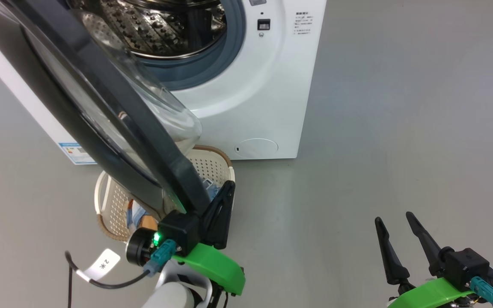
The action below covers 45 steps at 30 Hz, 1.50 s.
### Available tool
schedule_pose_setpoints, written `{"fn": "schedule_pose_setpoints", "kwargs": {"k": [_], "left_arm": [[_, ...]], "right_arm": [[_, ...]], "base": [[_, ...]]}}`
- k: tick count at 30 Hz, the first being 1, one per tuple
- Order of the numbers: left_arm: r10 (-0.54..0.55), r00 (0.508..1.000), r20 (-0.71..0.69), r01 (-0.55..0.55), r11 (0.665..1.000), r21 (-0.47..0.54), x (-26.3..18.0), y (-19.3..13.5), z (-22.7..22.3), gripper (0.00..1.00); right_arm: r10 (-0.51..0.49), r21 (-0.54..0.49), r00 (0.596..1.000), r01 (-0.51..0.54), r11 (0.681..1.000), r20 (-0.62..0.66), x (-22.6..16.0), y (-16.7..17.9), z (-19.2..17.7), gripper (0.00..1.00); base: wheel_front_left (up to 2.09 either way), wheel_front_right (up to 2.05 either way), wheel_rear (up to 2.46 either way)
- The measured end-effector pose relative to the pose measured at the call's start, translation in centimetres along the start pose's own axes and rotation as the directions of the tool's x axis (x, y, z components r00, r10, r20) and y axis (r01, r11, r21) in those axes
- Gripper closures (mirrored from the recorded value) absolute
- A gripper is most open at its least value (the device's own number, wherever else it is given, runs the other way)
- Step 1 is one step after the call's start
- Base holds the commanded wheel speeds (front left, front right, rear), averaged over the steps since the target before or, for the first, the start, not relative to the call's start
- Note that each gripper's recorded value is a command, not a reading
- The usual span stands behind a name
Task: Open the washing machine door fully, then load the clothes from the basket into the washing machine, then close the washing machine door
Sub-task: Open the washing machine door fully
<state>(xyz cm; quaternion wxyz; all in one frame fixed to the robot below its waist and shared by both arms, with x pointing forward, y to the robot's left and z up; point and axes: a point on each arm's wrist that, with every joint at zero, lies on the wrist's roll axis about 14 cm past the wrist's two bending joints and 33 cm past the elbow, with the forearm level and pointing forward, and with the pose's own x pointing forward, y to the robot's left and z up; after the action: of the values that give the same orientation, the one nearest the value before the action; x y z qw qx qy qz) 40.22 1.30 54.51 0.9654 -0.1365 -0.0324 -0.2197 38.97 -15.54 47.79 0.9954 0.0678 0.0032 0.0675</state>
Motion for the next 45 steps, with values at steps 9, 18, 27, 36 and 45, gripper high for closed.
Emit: {"fn": "schedule_pose_setpoints", "kwargs": {"k": [9,18,27,36,45], "left_arm": [[0.041,0.999,0.006,-0.041,0.999,-0.023,-0.4,0.9,0.1,1.0],[0.087,0.996,0.002,-0.087,0.996,-0.034,-0.4,1.9,0.0,1.0],[0.073,0.997,-0.003,-0.073,0.997,-0.039,-0.2,1.6,-0.3,1.0],[0.031,1.0,-0.002,-0.031,0.998,-0.045,0.7,0.4,-0.2,1.0],[0.055,0.998,0.003,-0.055,0.997,-0.059,0.9,1.2,-0.1,1.0]], "right_arm": [[0.024,0.002,1.0,-0.024,1.0,0.002,0.2,0.8,0.0,0.0],[0.031,0.011,1.0,-0.031,0.999,-0.002,0.3,1.1,-0.1,0.0],[0.038,0.014,0.999,-0.038,0.999,-0.014,0.4,1.3,-0.5,0.0],[0.023,0.014,0.999,-0.022,1.0,-0.025,0.3,0.8,-0.9,0.0],[0.022,0.015,0.999,-0.022,1.0,-0.025,0.7,0.7,-1.0,0.0]], "base": [[0.0,0.0,0.0],[0.0,0.0,0.0],[0.0,0.0,0.0],[0.0,0.0,0.0],[0.0,0.0,0.0]]}}
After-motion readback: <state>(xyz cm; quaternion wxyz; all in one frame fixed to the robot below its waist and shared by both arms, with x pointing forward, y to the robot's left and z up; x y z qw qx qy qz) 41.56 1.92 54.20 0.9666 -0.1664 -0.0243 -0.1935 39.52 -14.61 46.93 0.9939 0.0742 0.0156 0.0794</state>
